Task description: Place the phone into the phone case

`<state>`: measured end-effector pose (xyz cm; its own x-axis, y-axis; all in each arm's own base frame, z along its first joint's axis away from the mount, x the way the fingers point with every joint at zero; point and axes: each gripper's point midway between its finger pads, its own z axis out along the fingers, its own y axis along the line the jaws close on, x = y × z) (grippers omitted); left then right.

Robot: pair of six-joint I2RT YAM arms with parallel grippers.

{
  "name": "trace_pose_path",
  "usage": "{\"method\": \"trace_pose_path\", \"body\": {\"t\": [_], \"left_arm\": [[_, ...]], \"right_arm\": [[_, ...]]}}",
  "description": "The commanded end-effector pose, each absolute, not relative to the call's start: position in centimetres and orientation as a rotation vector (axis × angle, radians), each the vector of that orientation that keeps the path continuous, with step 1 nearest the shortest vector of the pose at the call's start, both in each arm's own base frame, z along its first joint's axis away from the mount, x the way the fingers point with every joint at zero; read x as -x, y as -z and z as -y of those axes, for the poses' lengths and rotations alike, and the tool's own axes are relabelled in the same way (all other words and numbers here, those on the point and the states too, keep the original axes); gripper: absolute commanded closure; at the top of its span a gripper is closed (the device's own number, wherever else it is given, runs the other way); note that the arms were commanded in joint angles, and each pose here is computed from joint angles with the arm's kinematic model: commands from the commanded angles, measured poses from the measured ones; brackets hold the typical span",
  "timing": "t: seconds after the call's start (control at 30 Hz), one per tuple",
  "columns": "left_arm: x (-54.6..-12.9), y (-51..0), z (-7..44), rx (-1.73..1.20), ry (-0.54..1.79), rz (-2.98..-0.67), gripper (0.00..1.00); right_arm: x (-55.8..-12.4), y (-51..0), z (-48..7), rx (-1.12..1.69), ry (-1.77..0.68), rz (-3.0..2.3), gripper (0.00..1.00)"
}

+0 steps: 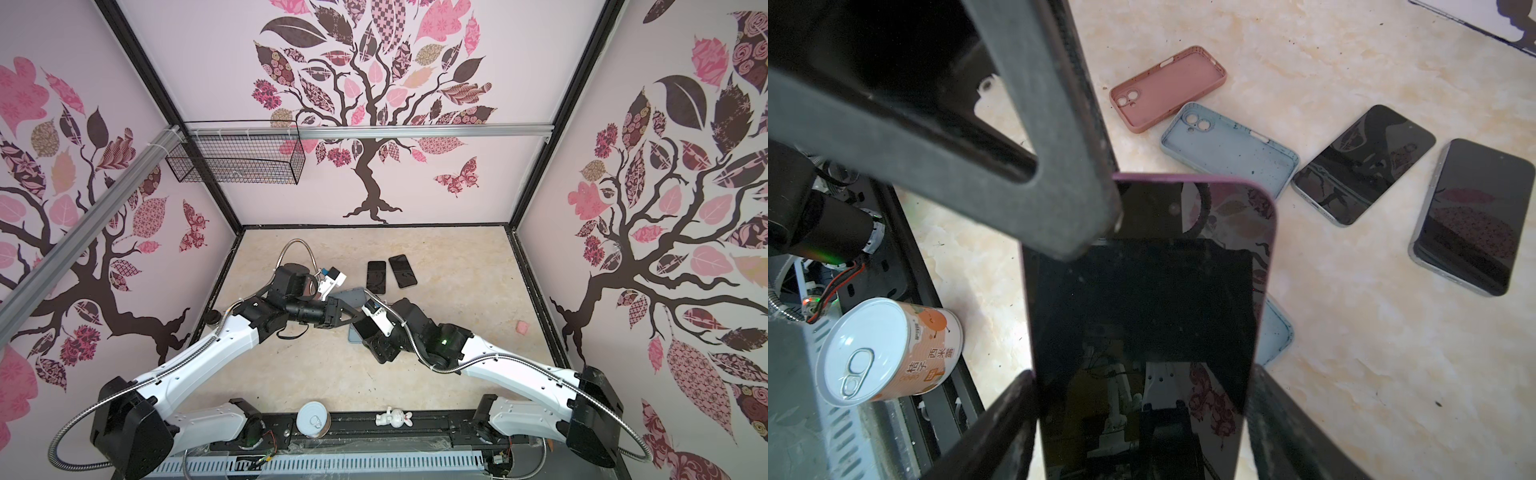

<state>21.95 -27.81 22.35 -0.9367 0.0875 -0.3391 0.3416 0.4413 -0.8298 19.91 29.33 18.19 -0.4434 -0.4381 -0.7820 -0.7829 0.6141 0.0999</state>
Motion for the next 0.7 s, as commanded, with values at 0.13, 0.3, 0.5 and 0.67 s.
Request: {"method": "trace_pose_path", "body": {"t": [0.13,0.3,0.5,0.67], "left_arm": [[-21.2,-21.3,27.9,-0.412,1.494,-2.465,0.73],[-21.1,-21.0,27.9,-0.417,1.487,-2.477,0.77],[-21.0,-20.5,27.9,-0.42,1.478,-2.492,0.82],[-21.1,-20.4,27.8,-0.417,1.464,-2.491,0.88]], "right_arm": [[-20.8,-21.9,-30.3,0.926,-0.608,-1.99,0.66],[-20.8,-22.2,-30.3,0.921,-0.61,-1.979,0.66],[-20.9,-22.5,-30.1,0.913,-0.608,-1.966,0.66],[-21.0,-22.5,-29.9,0.9,-0.6,-1.958,0.66]]}}
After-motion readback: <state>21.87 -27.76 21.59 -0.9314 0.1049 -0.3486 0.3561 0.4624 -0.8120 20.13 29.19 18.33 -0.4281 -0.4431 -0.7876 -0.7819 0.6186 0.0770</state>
